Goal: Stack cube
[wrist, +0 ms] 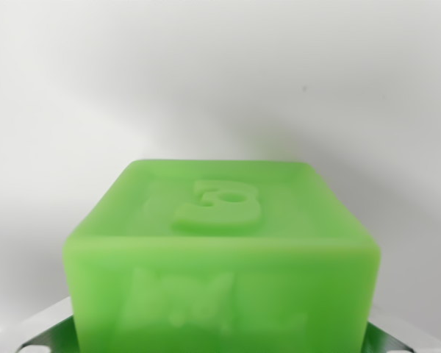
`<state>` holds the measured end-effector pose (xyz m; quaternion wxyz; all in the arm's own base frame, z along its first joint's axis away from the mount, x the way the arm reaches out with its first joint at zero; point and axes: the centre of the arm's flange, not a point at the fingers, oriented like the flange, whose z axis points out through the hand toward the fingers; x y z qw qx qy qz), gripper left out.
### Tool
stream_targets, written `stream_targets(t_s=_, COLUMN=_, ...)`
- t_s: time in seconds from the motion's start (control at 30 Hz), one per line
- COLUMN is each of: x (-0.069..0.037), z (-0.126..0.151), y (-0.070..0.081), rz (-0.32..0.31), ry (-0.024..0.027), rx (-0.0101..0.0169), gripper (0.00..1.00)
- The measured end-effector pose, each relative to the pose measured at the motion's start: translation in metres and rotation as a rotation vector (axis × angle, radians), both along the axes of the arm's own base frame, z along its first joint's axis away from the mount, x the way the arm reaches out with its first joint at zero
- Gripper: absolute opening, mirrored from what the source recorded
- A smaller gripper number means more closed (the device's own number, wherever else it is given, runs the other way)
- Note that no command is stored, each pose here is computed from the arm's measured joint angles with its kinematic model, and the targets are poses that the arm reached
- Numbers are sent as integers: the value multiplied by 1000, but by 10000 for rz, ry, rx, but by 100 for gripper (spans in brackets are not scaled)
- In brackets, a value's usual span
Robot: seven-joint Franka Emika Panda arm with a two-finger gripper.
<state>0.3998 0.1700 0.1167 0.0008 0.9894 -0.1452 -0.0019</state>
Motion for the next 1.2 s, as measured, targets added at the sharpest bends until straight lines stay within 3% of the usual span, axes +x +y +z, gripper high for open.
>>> stream_targets(t_s=0.53, x=1, z=23, y=0, rz=16, ry=-32, rx=-4, gripper=0)
stream_targets(t_s=1.2, x=1, z=78, y=1, rz=-1, ry=-79, rx=8, gripper=0)
